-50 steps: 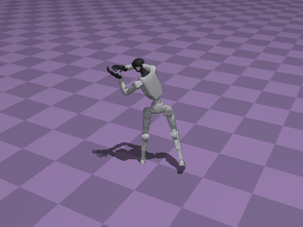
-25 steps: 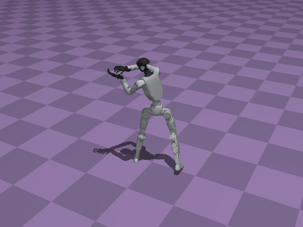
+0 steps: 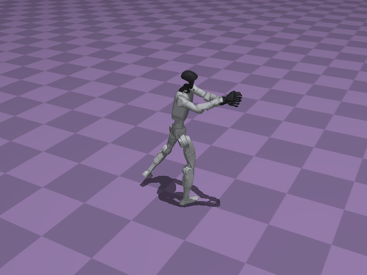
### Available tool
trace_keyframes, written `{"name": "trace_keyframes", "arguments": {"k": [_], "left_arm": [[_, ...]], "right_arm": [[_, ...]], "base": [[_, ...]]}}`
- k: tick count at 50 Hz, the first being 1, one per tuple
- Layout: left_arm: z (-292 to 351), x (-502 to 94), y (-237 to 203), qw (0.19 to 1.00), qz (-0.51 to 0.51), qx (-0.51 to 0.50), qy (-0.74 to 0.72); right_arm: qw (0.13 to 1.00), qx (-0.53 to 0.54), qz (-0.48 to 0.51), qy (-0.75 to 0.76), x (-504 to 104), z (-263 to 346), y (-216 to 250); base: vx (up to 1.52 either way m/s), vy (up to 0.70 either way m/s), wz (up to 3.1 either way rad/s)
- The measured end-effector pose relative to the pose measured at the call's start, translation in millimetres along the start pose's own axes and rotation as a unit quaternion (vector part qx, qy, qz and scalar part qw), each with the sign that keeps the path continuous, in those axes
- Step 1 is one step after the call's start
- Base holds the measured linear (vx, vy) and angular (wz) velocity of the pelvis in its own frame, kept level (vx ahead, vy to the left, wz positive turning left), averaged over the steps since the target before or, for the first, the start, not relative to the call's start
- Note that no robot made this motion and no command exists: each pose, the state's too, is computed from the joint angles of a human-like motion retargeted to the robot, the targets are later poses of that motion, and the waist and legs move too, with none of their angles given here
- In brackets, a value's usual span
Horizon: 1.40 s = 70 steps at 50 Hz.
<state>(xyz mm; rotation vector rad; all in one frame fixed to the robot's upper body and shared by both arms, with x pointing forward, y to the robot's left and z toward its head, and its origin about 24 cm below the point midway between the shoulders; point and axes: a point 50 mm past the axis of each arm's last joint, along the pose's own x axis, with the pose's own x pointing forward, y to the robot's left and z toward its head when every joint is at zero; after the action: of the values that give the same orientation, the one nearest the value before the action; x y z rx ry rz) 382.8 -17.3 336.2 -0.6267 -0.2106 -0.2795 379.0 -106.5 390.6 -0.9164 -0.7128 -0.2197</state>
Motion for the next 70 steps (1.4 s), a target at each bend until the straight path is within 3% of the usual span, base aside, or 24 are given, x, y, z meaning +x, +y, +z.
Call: {"name": "trace_keyframes", "arguments": {"k": [3,5,6,8,10,12,16,26,30,33,35,40,52,53,55,64,67,70], "left_arm": [[-9.0,1.1,-9.9,0.999,-0.026,-0.012,0.040],[-18.3,2.7,-9.9,0.977,-0.102,0.182,0.047],[-12.8,5.5,-7.1,0.961,-0.085,0.263,0.022],[-18.7,3.9,-13.5,0.867,-0.114,0.484,-0.009],[-13.6,-2.7,-42.6,0.981,-0.112,0.155,0.014],[-6.0,-5.6,-53.7,0.996,-0.088,0.031,0.014],[1.7,-7.2,-57.6,0.993,-0.112,0.027,-0.002],[7.7,-3.4,-37.6,0.981,-0.129,0.141,-0.022],[6.2,-5.3,-34.1,0.993,-0.099,0.056,-0.024],[4.5,-6.2,-28.9,0.986,-0.106,0.120,-0.036],[0.7,-9.5,-32.1,0.990,-0.130,0.055,-0.018],[4.5,-9.2,-19.4,0.990,-0.095,0.090,-0.054],[-5.2,-17.0,32.9,0.996,-0.054,0.016,-0.077],[-4.0,-18.4,30.6,0.993,-0.070,0.022,-0.090],[-5.9,-18.8,37.2,0.980,-0.081,0.146,-0.112],[-6.4,-32.5,84.9,0.990,-0.016,0.042,-0.131],[5.6,-36.1,98.0,0.983,0.027,-0.109,-0.149],[22.6,-39.5,120.9,0.974,0.059,-0.108,-0.188]], "right_arm": [[0.999,0.035,-0.023,0.016,-2.0,-11.0,-13.5],[1.000,0.018,-0.020,0.012,-5.6,-21.3,-24.2],[0.999,0.013,-0.031,0.006,-6.1,-21.8,-30.6],[0.999,-0.002,-0.040,0.002,-8.2,-26.4,-40.3],[0.997,0.004,-0.073,0.012,-7.4,-27.8,-48.9],[0.995,0.010,-0.094,0.007,-5.2,-21.5,-55.0],[0.995,0.012,-0.100,-0.012,-4.2,-13.3,-62.6],[0.995,0.038,-0.085,-0.028,-7.8,-7.8,-50.1],[0.995,0.044,-0.089,-0.027,-9.6,-8.4,-43.5],[0.995,0.045,-0.078,-0.033,-10.4,-7.1,-39.2],[0.995,0.043,-0.077,-0.038,-10.4,-4.5,-36.2],[0.996,0.040,-0.056,-0.054,-12.3,1.5,-25.8],[0.995,0.047,0.013,-0.087,-29.5,10.0,24.1],[0.994,0.037,0.020,-0.105,-30.4,13.4,26.2],[0.992,0.010,0.026,-0.120,-31.8,14.6,29.0],[0.984,0.013,0.080,-0.159,-47.8,36.7,69.3],[0.979,-0.003,0.096,-0.182,-49.4,52.9,82.6],[0.966,-0.042,0.116,-0.226,-53.1,74.7,98.4]], "base": [[0.17,-0.06,-2.53],[0.16,-0.02,-2.23],[0.16,0.00,-1.91],[0.15,0.01,-1.59],[0.12,0.02,-1.24],[0.10,0.02,-0.91],[0.07,0.09,-0.56],[-0.01,0.13,0.01],[-0.13,-0.08,0.75],[-0.18,-0.06,1.18],[-0.21,-0.08,1.41],[-0.21,-0.09,1.66],[-0.21,0.20,2.22],[-0.20,0.31,2.05],[-0.16,0.30,1.80],[-0.02,0.30,1.14],[0.12,0.26,0.99],[0.17,0.23,1.25]]}}
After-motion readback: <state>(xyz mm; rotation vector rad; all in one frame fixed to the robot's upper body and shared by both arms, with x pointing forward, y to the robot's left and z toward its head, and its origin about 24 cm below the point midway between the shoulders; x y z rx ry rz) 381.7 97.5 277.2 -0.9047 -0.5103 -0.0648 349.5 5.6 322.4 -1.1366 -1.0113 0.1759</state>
